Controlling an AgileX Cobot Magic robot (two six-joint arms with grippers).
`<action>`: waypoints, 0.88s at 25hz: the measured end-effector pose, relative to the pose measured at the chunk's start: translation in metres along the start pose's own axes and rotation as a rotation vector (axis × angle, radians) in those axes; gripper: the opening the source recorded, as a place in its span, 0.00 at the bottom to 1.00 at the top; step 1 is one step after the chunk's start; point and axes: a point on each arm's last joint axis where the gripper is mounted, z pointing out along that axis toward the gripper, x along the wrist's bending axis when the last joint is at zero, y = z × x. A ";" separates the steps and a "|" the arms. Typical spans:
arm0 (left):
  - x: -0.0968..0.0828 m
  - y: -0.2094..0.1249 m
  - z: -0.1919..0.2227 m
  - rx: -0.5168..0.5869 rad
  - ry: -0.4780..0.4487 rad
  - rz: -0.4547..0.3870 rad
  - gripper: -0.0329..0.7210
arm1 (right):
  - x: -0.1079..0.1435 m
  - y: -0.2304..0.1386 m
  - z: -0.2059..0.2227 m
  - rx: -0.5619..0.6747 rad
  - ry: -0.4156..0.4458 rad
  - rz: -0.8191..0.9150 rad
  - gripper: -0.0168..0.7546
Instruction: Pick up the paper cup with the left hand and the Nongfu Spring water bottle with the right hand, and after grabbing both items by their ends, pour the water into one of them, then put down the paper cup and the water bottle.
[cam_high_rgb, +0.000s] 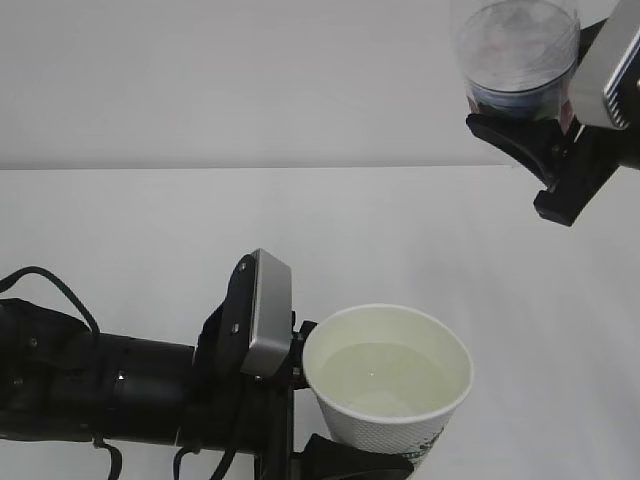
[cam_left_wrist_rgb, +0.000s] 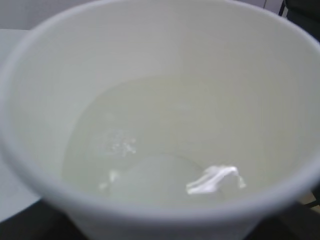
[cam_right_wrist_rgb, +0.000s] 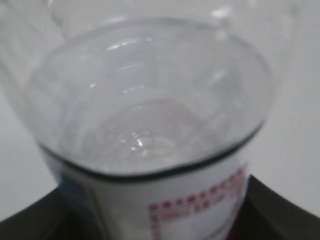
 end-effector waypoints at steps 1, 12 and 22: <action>0.000 0.000 0.000 0.000 0.000 0.000 0.76 | 0.000 0.000 0.000 0.000 0.000 0.002 0.65; 0.000 0.000 0.000 0.000 0.000 0.000 0.76 | 0.002 -0.003 -0.001 0.007 -0.007 0.098 0.65; 0.000 0.000 0.000 0.002 -0.001 0.001 0.75 | 0.014 -0.019 -0.006 0.025 -0.061 0.267 0.65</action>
